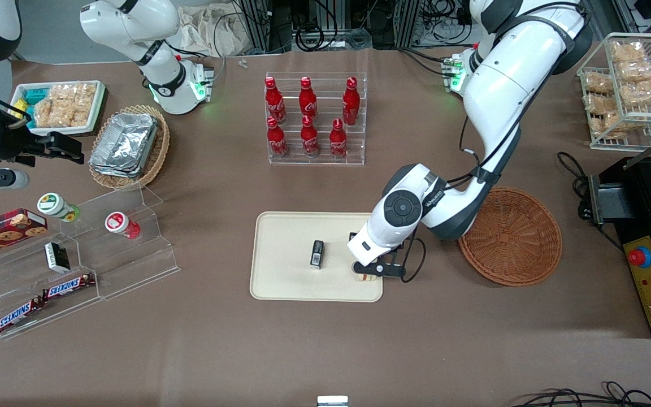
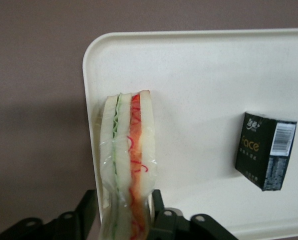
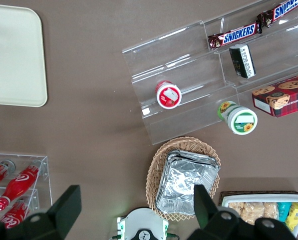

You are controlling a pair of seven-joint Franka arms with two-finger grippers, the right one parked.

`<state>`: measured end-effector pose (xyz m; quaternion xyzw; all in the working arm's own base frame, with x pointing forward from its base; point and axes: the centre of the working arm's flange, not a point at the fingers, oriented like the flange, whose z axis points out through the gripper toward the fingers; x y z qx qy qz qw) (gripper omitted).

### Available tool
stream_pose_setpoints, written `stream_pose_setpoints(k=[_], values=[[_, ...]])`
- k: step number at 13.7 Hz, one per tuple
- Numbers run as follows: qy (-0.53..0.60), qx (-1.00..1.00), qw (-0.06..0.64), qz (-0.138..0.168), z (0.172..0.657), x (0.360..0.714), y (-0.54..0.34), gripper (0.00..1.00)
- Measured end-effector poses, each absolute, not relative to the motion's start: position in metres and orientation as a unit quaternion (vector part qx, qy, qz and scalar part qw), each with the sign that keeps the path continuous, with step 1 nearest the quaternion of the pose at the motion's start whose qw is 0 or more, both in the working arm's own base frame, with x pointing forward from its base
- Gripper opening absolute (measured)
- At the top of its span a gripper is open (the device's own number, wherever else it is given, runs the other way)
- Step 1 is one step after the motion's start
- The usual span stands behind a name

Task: Place sandwich from basket to tray

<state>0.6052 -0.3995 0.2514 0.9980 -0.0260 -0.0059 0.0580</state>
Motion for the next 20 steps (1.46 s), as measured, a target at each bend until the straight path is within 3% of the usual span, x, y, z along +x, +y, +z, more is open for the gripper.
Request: stream_pose_setpoints(k=[4,8,14,20], values=[[0.004,0.999,0.048,0.001,0.301,0.613,-0.390,1.00],[0.037,0.999,0.022,-0.016,0.399,0.608,-0.336,1.00],[0.030,0.998,0.004,-0.052,0.501,0.581,-0.222,1.00],[0.003,0.999,0.000,-0.049,0.572,0.548,-0.119,1.00]])
